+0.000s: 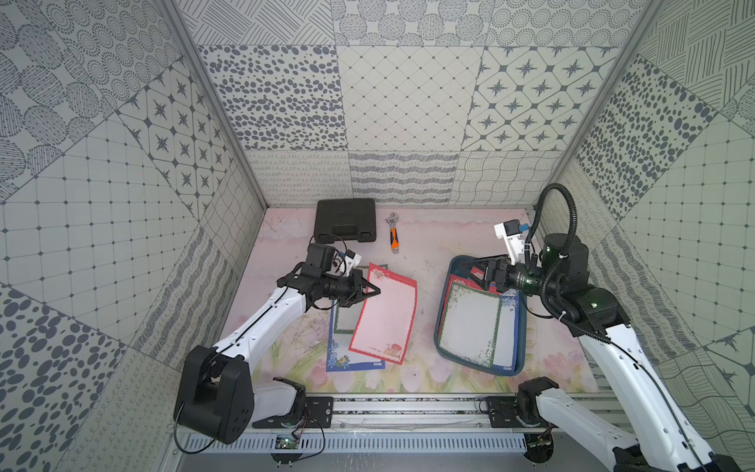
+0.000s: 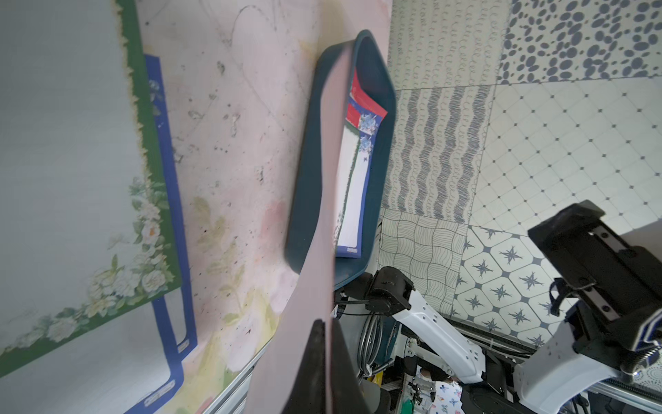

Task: Take out the stationery paper from the storage box
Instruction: Place the stationery paper at the center of the board, then pick up the stationery paper from the storage box.

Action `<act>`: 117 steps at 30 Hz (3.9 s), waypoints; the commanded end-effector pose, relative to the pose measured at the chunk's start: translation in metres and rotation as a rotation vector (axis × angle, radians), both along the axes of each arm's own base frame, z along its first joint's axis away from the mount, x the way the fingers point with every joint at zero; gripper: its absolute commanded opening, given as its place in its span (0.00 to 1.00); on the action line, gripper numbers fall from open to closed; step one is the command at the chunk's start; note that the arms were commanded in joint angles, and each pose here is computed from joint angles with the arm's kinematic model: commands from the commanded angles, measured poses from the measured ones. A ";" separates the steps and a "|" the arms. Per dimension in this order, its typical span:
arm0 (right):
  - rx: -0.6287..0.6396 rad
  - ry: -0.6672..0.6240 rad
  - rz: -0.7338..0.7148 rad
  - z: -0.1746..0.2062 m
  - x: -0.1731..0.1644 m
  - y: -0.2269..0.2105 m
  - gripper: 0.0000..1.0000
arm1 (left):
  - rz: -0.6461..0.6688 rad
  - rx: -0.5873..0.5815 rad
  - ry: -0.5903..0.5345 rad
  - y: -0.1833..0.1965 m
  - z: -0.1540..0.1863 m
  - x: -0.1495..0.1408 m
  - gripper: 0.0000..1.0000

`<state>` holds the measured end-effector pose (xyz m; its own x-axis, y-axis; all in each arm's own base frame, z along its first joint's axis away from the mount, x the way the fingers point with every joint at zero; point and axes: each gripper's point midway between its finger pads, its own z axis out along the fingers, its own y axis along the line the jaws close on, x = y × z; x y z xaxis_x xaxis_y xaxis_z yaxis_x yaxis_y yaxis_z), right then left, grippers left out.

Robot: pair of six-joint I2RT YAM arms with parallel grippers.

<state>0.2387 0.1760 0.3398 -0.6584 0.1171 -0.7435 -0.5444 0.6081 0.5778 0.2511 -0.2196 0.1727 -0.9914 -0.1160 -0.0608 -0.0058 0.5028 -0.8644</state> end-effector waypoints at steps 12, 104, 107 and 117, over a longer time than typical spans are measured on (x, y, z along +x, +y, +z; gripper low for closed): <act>-0.024 -0.042 0.009 0.005 -0.001 0.002 0.84 | 0.053 0.222 0.237 0.057 -0.101 -0.023 0.00; -0.347 0.458 -0.358 -0.166 -0.026 -0.062 0.80 | 0.310 0.755 -0.606 0.050 0.075 0.030 0.43; -0.330 0.506 -0.384 -0.174 -0.028 -0.063 0.80 | 0.222 0.803 -0.652 0.026 0.070 0.037 0.42; -0.374 0.603 -0.507 -0.204 -0.031 -0.079 0.81 | -0.020 0.736 -0.695 -0.050 0.035 0.059 0.39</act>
